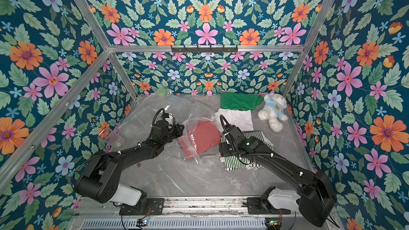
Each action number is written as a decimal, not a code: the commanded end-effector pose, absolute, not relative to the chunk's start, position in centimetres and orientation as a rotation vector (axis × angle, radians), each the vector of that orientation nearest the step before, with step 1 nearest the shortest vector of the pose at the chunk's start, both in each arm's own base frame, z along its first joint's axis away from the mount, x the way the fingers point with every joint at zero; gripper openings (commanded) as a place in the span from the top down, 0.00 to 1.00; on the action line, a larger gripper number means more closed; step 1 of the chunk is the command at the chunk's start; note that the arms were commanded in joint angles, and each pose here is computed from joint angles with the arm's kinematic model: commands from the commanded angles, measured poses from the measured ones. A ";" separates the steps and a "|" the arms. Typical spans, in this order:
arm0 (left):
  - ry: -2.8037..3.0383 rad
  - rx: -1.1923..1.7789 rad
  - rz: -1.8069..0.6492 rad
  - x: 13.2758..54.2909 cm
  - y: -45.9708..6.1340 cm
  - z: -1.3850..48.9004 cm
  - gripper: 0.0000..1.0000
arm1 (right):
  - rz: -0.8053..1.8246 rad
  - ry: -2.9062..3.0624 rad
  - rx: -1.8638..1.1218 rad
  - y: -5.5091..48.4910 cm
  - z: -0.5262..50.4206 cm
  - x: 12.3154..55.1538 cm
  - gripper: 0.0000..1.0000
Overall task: Take the tank top out of the vacuum bag
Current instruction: Adjust the tank top at the center of the board, then take out the tank top from the vacuum bag.
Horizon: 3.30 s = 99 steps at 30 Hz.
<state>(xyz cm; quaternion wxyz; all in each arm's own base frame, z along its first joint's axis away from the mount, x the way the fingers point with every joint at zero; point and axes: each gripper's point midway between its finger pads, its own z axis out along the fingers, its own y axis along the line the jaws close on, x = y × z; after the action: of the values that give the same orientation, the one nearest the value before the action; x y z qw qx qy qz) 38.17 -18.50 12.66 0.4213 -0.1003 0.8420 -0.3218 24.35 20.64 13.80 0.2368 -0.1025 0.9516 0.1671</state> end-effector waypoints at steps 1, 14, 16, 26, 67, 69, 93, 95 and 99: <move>2.079 -0.251 -0.796 38.4 -18.2 13.5 1.00 | 0.840 2.381 -0.085 23.2 17.4 28.5 0.31; 2.089 -0.256 -0.808 38.1 -18.3 13.5 1.00 | 0.809 2.418 -0.056 25.5 13.6 36.1 0.31; 2.088 -0.264 -0.811 38.1 -18.2 13.6 1.00 | 0.790 2.452 -0.034 25.2 12.2 37.2 0.31; 2.088 -0.277 -0.813 37.7 -18.1 13.4 1.00 | 0.750 2.606 -0.082 25.8 6.5 39.4 0.27; 2.094 -0.288 -0.804 38.0 -18.0 12.6 1.00 | 0.951 2.667 -0.077 29.3 7.3 34.2 0.22; 2.095 -0.288 -0.804 38.0 -18.0 12.6 1.00 | 0.989 2.667 -0.094 29.9 7.2 33.9 0.24; 2.095 -0.285 -0.805 38.0 -18.1 12.7 1.00 | 1.096 2.654 -0.126 31.8 8.6 30.7 0.62; 2.096 -0.286 -0.804 38.0 -18.0 12.6 1.00 | 1.072 2.688 -0.076 31.5 7.7 30.7 0.49; 2.094 -0.285 -0.802 37.9 -18.0 12.7 1.00 | 1.037 2.722 0.000 31.0 6.3 31.0 0.35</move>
<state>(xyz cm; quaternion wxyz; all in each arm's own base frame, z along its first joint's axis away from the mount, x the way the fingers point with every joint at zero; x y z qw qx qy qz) 37.64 -18.19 12.06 0.4150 -0.1107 0.8443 -0.3204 30.61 31.47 7.04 0.1171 -0.0309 0.9226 0.3662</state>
